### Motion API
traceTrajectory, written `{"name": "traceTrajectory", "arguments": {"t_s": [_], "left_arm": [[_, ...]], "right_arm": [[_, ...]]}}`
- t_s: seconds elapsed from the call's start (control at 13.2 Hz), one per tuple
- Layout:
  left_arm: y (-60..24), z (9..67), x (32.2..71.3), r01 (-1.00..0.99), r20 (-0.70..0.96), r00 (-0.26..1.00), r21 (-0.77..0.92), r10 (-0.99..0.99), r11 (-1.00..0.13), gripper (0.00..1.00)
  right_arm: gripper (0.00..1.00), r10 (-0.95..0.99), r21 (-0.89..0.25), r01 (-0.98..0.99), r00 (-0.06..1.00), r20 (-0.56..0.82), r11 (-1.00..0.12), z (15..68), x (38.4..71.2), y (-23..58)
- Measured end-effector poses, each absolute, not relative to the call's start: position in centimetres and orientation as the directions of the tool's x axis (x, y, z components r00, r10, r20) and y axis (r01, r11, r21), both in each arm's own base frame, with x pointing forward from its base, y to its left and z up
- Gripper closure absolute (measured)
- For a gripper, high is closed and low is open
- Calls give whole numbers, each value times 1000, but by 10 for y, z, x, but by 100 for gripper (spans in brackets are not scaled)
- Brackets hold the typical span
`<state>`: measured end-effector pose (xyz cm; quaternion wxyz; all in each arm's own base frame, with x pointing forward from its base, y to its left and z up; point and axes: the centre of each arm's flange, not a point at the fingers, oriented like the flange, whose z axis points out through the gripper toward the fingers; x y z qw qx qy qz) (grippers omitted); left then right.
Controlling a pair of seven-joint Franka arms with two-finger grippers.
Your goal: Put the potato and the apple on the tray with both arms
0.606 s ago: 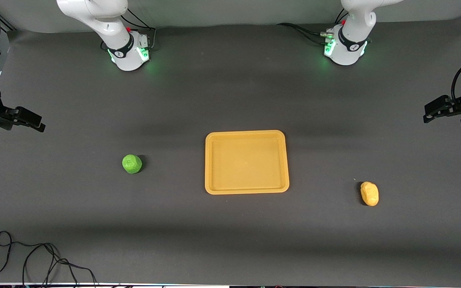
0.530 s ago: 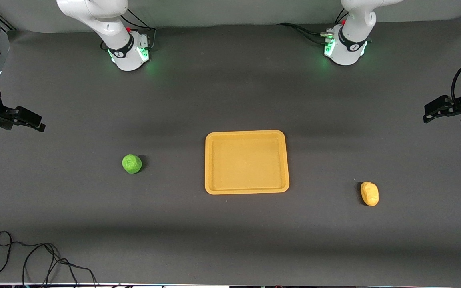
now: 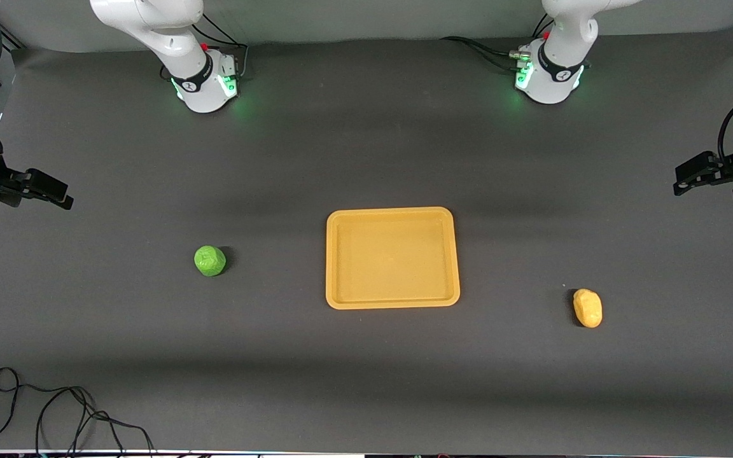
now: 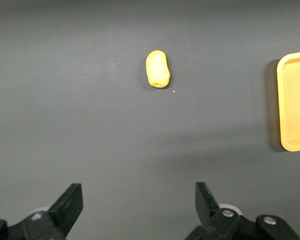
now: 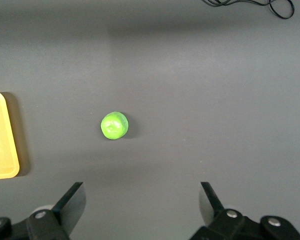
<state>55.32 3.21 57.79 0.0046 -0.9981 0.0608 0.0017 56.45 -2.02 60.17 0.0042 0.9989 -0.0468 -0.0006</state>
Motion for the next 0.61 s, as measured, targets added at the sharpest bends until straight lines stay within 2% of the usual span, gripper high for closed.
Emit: {"name": "traceTrajectory", "arguments": {"t_s": [0.3,0.61], "left_arm": [[35,541,567,-121,-27,992,2,-121,-993,0],[44,461,611,-116,-19,993,25,-116,-993,0]], "right_arm": [[0,-93,8,-93,996,0,-996,602,565,-20],[0,-88,7,-88,996,0,-996,602,565,-17]]}}
